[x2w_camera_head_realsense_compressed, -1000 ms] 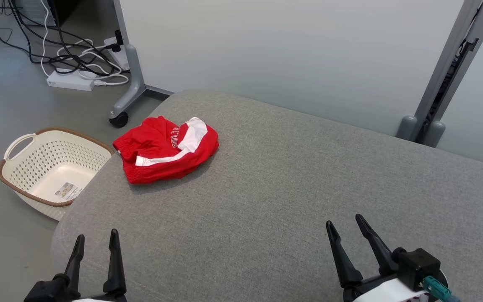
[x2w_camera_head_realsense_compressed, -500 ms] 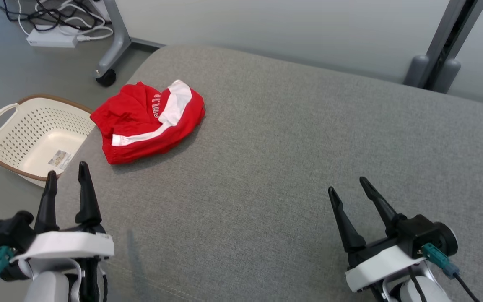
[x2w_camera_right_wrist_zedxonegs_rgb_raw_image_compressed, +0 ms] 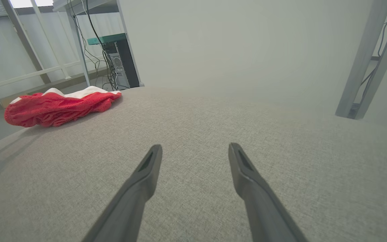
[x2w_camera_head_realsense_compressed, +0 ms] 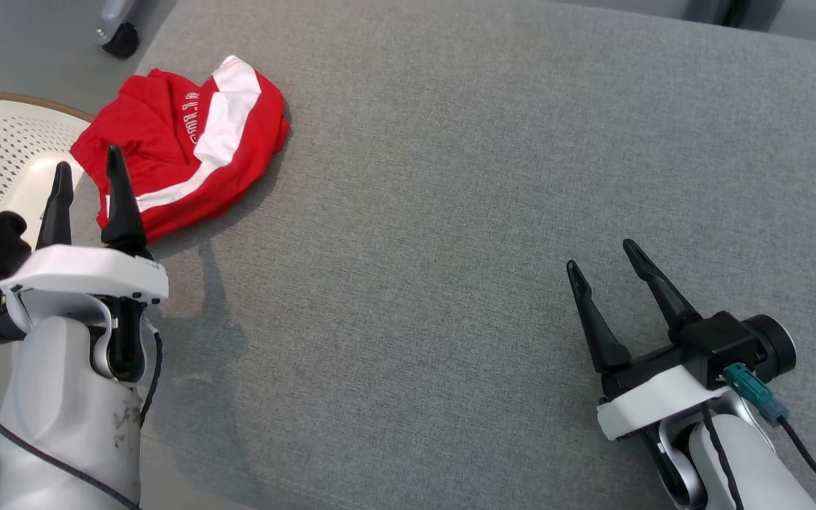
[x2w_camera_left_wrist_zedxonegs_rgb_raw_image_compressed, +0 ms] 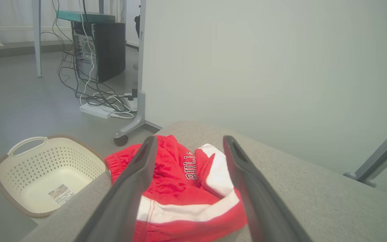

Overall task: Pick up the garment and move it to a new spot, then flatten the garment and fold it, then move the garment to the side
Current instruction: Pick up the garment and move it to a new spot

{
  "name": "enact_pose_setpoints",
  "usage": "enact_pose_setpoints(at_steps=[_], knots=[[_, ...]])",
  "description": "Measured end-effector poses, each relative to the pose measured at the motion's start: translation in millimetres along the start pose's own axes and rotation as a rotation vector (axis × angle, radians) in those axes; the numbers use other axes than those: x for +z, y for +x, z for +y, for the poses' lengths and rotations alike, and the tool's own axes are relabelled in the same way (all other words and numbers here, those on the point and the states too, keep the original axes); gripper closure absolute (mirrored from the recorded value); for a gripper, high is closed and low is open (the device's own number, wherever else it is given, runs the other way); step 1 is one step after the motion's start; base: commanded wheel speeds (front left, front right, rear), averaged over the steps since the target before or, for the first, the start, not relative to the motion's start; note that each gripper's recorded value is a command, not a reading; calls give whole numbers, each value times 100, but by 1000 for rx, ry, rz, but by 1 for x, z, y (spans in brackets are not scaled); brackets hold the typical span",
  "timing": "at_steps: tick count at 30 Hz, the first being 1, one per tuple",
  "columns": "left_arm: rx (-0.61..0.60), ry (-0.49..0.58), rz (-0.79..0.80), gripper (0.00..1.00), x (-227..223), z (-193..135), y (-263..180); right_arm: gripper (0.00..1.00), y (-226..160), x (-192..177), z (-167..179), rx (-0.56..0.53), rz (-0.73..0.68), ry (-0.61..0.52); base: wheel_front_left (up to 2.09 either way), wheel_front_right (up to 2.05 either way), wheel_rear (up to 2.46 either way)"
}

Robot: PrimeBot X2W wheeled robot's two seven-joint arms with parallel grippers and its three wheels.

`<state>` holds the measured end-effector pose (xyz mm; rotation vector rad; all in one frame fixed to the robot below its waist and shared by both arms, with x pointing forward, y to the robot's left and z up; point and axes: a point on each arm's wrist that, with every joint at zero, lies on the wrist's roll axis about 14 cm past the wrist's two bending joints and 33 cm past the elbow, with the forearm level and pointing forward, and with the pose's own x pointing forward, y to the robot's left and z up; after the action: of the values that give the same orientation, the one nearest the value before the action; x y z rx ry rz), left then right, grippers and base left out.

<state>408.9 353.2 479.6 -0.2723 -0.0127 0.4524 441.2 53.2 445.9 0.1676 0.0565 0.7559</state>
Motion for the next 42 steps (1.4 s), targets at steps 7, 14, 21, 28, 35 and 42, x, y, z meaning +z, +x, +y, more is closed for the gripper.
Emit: enact_pose_setpoints(at_steps=[7,14,21,28,35,42], knots=[[5,28,146,0,-37,-6,36,0,2,-19,-16,-23,33,16,0,0,0],[72,35,427,0,-79,5,42,0,4,-27,-16,-17,47,31,0,0,0],[83,76,715,0,-119,7,21,0,2,-31,-16,-18,61,44,0,0,0],[81,77,876,0,-143,7,4,0,1,-36,-19,-24,77,44,0,0,0],[77,70,843,100,-147,7,4,0,0,-35,-22,-37,76,46,0,0,0],[30,57,599,100,-119,-4,21,0,-2,-27,-21,-47,63,40,0,0,0]])
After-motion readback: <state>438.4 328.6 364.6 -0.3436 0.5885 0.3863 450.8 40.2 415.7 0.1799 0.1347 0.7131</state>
